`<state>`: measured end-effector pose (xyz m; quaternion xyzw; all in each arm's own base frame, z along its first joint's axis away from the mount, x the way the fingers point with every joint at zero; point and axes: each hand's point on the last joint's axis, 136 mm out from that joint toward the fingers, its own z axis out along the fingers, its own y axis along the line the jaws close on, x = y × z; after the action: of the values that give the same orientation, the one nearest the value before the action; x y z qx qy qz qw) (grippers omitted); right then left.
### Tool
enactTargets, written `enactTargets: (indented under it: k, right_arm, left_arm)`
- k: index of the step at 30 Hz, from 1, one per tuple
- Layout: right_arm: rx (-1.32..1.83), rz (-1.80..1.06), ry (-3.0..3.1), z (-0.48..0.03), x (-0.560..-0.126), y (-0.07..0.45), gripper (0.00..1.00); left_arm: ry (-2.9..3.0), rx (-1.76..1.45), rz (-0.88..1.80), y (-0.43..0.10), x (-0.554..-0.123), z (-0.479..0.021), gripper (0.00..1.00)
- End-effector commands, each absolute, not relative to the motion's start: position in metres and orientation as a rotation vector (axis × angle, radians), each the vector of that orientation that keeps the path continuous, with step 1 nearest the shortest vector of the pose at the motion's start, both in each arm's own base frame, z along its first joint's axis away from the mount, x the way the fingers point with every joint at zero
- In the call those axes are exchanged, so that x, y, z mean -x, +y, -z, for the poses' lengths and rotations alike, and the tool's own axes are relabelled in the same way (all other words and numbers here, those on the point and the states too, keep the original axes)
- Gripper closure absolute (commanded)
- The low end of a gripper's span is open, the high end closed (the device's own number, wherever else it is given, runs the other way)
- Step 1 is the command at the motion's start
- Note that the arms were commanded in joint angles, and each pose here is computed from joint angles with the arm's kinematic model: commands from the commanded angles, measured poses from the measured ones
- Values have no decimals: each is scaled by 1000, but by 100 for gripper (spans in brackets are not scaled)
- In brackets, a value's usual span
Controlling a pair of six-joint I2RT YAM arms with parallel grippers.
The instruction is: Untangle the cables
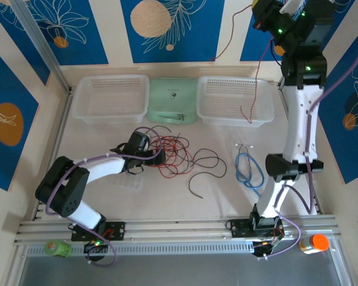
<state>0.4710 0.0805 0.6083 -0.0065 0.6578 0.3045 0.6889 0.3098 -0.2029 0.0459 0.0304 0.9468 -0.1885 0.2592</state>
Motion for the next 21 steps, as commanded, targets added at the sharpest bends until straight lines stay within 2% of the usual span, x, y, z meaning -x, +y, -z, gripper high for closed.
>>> enactTargets:
  k: [1,5,9,21]
  right_arm:
    - [101,-689,1477,-588,-503,86,100]
    - [131,-705,1506,-562,-533,92,100]
    - [138,-704,1495,-560,-540,92,100]
    - [69,-712,1296,-641,-485,62,100]
  left_arm:
    - [2512,-180,600,-221,-308,-72,0]
    - [2477,-237,623,-229,-305,-89,0]
    - [2446,-269,643,-235,-302,-107,0]
    - [2388,-266,628,-227,-296,-142,0]
